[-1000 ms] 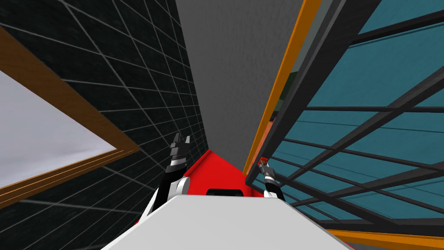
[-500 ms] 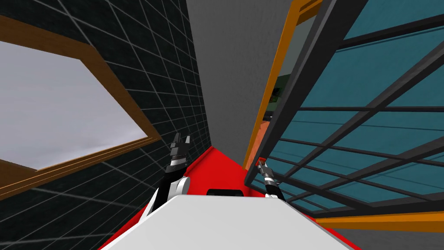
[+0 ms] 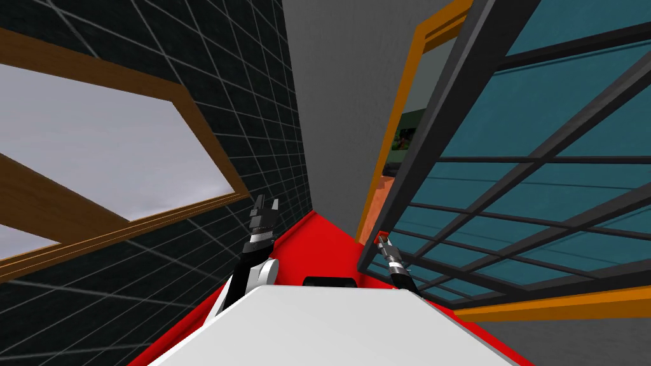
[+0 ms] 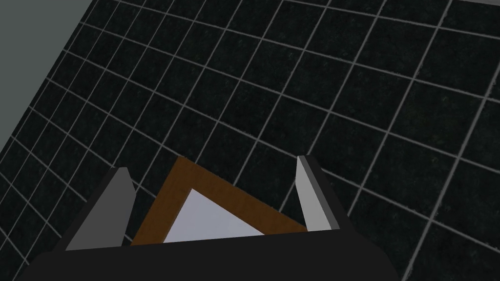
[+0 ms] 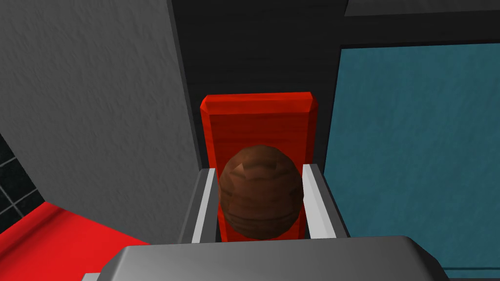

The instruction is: Pull the door open

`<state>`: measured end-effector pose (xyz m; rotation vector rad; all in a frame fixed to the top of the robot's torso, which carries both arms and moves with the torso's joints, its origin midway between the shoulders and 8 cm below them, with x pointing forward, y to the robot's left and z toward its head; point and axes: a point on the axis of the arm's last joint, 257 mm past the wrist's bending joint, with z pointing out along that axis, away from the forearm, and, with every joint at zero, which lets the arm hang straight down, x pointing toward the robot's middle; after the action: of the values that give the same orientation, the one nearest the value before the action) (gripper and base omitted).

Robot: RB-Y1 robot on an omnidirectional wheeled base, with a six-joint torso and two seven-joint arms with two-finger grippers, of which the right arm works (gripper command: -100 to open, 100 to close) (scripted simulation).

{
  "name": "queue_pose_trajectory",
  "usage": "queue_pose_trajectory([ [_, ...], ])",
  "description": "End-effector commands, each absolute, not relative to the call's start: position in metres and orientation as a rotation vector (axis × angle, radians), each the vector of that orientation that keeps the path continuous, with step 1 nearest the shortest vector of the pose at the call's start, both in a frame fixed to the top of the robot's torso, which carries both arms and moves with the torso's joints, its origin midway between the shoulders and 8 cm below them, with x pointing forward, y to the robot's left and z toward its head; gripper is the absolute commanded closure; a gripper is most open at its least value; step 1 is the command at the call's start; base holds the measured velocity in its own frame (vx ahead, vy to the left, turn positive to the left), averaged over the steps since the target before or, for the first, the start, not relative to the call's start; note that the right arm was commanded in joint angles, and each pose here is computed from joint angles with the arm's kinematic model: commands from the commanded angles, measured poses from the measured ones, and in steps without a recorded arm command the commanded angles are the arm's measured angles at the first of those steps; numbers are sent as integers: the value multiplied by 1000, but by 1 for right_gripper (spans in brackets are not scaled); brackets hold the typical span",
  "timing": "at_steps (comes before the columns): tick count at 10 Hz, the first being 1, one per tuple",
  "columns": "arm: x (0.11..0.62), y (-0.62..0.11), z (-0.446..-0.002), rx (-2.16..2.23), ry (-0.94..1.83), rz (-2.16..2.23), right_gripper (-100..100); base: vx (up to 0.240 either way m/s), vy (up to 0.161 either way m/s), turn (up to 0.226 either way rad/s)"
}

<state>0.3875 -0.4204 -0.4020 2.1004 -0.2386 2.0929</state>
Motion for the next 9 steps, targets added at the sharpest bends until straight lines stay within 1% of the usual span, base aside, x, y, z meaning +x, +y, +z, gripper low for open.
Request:
queue_pose_trajectory([
  [1,383,-415,-401,2118,-205,2116,100,-253,-9,100],
  [4,377,-408,-400,2146,-156,2146,100,-242,-19,72],
  [5,378,-410,-401,2145,-164,2131,100,-97,-5,20],
  [6,369,-407,-403,2162,-136,2144,100,-153,-39,114],
  [9,355,-403,-401,2184,-77,2180,100,-252,-41,118],
])
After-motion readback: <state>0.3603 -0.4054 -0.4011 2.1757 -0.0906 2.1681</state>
